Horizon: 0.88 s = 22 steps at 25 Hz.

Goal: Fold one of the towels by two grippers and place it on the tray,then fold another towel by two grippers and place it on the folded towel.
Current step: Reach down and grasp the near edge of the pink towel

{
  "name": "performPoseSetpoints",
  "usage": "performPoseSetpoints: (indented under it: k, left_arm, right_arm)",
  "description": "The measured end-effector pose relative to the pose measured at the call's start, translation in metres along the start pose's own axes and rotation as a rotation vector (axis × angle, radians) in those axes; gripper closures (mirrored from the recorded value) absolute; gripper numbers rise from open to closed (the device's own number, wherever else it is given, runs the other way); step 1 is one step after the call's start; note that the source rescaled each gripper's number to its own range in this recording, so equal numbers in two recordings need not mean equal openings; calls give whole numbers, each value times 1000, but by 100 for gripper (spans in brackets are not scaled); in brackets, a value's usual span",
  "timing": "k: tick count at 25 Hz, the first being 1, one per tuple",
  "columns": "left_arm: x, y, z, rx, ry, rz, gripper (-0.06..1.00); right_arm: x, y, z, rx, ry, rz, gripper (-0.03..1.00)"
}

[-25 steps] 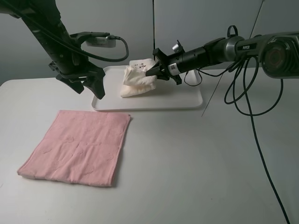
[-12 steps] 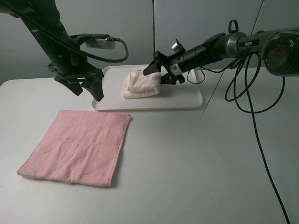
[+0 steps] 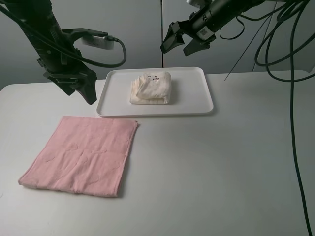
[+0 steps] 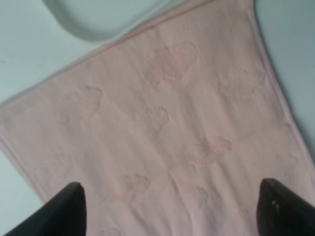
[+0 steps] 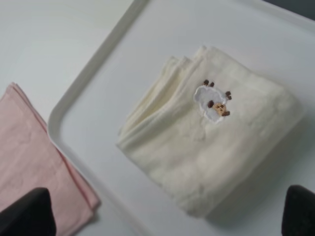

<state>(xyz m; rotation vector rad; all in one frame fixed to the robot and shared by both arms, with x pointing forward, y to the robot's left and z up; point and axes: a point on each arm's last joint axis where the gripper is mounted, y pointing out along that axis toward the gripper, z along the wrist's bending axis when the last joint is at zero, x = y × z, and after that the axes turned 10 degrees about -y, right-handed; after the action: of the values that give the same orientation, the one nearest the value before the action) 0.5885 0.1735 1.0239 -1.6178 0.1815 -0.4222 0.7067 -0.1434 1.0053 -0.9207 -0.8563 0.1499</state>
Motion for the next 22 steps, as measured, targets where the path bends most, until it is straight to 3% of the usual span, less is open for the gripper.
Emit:
performPoseSetpoints:
  k: [5, 12, 18, 22]
  left_arm:
    - [-13, -21, 6, 13, 9, -30, 4]
    - [-58, -29, 15, 33, 14, -48, 4]
    - [-86, -21, 19, 79, 173, 12, 4]
    - [-96, -16, 25, 127, 340, 110, 4]
  right_arm:
    - [-6, -25, 15, -9, -17, 114, -3]
    - [-49, -38, 39, -17, 50, 145, -3]
    - [-85, -44, 84, 14, -24, 180, -3]
    - [-90, -27, 131, 78, -219, 241, -3]
